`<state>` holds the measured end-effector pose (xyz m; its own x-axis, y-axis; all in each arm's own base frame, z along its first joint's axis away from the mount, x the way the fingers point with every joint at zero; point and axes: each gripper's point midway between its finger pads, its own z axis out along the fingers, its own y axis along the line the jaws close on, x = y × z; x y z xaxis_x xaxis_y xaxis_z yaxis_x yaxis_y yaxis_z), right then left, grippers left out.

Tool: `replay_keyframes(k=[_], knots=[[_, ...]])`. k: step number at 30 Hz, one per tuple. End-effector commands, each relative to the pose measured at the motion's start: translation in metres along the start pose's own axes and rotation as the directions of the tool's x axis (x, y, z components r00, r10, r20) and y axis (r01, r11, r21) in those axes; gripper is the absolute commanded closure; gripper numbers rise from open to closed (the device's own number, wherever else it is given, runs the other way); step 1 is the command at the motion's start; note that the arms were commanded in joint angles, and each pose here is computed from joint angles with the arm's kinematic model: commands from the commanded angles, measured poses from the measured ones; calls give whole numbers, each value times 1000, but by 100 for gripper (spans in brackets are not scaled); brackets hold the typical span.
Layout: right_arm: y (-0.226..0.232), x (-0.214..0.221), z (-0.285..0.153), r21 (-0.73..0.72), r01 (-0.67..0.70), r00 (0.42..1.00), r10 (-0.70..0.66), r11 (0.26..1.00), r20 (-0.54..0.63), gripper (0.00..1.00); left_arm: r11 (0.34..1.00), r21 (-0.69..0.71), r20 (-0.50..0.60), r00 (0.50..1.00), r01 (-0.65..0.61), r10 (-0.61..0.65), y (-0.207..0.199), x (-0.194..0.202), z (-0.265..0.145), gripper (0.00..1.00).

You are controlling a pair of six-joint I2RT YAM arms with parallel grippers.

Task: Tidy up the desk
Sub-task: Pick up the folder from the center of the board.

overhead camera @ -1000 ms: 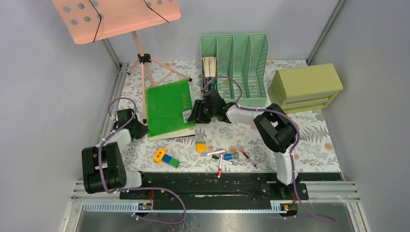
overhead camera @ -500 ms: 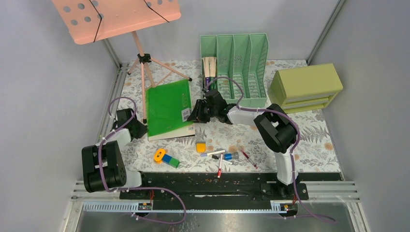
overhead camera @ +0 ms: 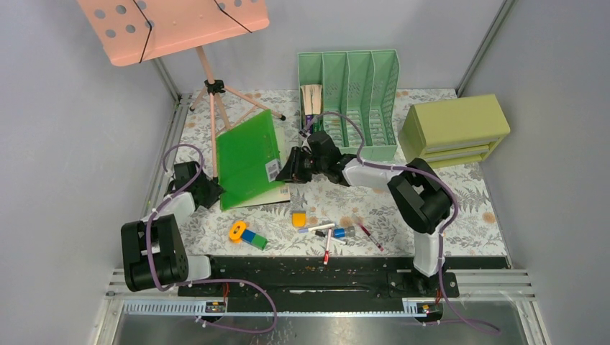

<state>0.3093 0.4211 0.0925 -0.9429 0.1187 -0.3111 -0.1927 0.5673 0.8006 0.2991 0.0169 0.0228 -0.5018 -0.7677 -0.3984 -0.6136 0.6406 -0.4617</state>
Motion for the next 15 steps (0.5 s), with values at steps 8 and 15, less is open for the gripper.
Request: replay_keyframes(k=[8,15], knots=[[32,37,-56,-101,97,994,-101,990,-38,98,997,71,98,995,-23,16,-22,-16,-54,48],[25,52,-82,-87,114,993,-117,990,-24,100,965,238,179,981,-111,69,-60,-30,-96,42]])
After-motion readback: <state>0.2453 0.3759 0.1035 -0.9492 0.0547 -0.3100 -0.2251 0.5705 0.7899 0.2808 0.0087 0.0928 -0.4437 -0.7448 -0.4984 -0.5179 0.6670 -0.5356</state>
